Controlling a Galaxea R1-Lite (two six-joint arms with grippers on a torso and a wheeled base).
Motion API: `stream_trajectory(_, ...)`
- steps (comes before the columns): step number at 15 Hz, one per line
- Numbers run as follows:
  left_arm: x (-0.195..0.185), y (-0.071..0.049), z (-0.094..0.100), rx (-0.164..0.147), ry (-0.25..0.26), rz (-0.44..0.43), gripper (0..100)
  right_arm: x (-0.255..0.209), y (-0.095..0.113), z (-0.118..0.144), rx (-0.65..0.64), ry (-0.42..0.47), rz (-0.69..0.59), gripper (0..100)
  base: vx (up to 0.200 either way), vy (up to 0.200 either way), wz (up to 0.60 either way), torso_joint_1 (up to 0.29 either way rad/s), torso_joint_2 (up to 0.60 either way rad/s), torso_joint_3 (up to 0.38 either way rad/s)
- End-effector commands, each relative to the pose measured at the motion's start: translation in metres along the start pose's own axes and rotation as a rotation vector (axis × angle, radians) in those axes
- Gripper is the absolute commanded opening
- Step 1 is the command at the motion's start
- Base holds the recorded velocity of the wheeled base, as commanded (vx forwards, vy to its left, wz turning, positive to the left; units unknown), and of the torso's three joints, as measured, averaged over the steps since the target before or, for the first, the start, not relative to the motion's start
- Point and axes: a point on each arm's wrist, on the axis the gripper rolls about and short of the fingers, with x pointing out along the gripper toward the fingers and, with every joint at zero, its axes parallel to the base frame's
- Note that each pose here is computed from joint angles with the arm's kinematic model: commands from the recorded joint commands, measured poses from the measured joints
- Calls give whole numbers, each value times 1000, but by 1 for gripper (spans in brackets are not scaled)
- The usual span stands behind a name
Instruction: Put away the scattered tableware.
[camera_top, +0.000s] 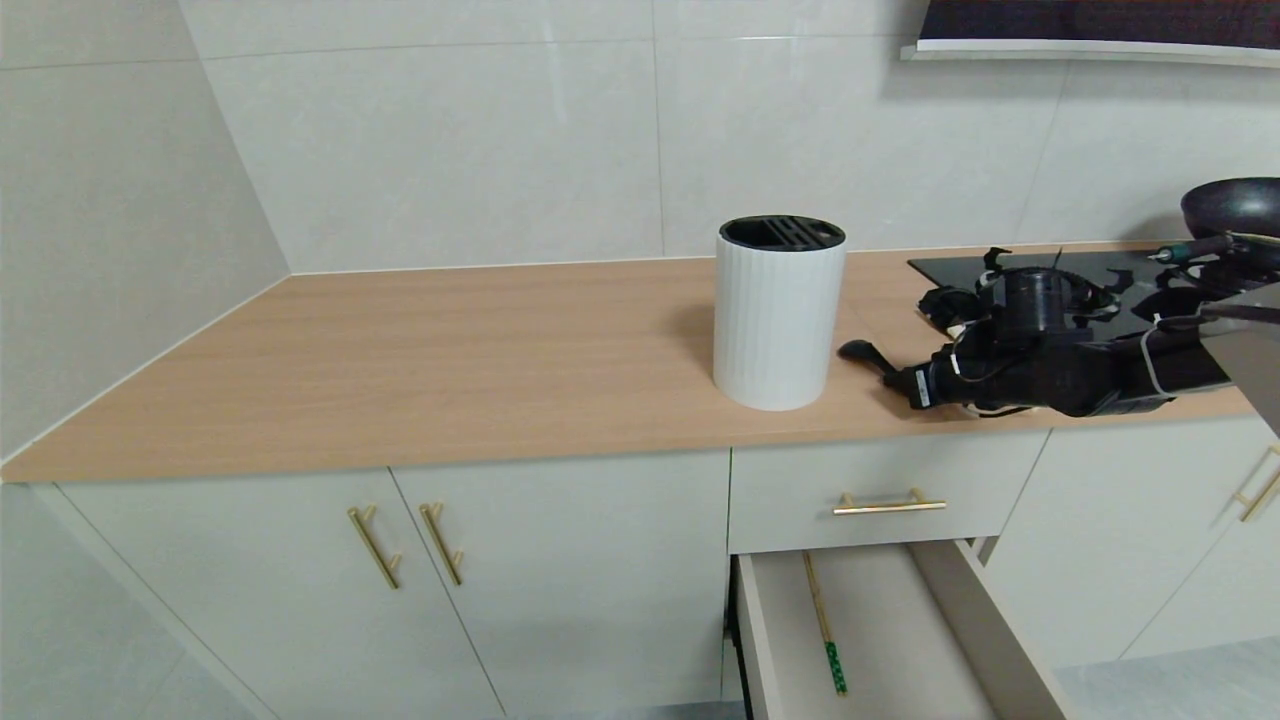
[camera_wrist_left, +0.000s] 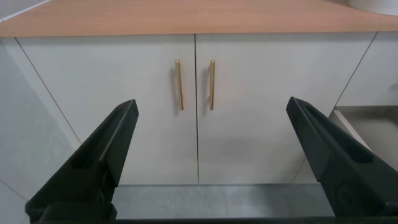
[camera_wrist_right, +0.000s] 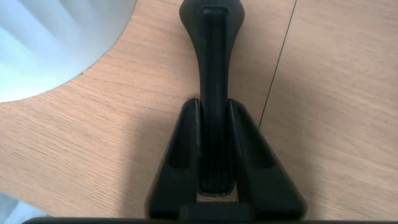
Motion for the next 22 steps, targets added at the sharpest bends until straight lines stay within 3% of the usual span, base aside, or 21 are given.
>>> stream_trajectory(1,0,0,0,0,-1,1,100,0,0,0,0,3,0,0,0,0,0,0,0,0)
stream_trajectory(3,0,0,0,0,0,1,100,-17,2,16,43,-29,-15,0,0,0,0,0,0,0)
stream_trajectory(5,0,0,0,0,-1,1,100,-73,11,43,142,-22,-80,0,0,0,0,0,0,0)
stream_trajectory(8,0,0,0,0,-1,1,100,-131,26,46,184,-1,-122,0,0,0,0,0,0,0)
stream_trajectory(10,0,0,0,0,0,1,100,-176,43,28,210,21,-133,0,0,0,0,0,0,0)
stream_trajectory(15,0,0,0,0,0,1,100,-228,82,-28,268,116,-136,0,0,0,0,0,0,0)
stream_trajectory(18,0,0,0,0,0,1,100,-224,91,-48,248,198,-187,0,0,0,0,0,0,0)
stream_trajectory(22,0,0,0,0,-1,1,100,-194,101,-63,218,314,-161,0,0,0,0,-81,210,136)
